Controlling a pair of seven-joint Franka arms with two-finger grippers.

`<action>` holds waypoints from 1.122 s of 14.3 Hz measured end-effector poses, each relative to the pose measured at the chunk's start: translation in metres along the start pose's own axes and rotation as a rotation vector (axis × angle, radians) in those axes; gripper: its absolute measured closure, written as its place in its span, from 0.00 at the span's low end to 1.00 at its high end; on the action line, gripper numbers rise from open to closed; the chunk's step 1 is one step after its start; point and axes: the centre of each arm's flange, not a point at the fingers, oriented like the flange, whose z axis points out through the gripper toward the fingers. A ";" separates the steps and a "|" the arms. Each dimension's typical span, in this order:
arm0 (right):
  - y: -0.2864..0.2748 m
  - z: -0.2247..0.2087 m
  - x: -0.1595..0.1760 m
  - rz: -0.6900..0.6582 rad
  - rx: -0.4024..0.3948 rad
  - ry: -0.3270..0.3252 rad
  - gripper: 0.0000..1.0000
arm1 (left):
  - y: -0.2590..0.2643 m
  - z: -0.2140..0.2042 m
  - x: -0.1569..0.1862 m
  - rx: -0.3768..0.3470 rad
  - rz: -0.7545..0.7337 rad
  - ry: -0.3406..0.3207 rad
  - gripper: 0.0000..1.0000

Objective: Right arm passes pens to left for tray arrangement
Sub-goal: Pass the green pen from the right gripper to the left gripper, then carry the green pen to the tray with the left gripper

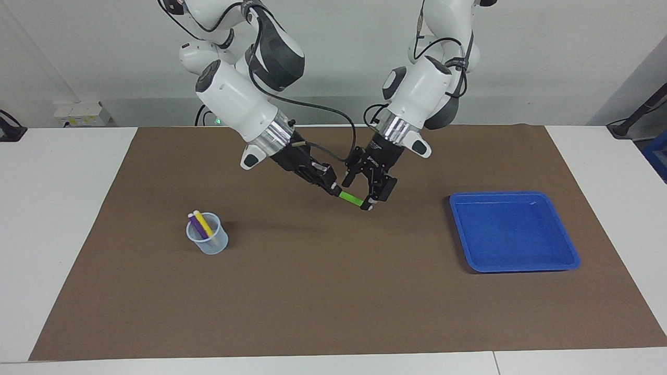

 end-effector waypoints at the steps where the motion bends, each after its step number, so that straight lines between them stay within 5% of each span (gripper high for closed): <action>1: 0.000 0.000 0.000 0.000 0.000 0.000 0.81 | 0.000 0.000 0.000 0.000 -0.002 0.000 0.07; 8: 0.001 0.001 0.000 -0.002 -0.001 0.000 0.81 | 0.000 0.001 0.000 0.001 -0.004 0.001 0.39; 13: 0.001 0.002 0.000 -0.003 -0.003 -0.001 0.81 | 0.001 0.001 0.000 -0.008 0.019 0.008 0.80; 16: 0.002 0.001 0.001 -0.004 -0.003 0.002 0.81 | -0.001 0.001 -0.002 -0.009 0.040 0.014 0.81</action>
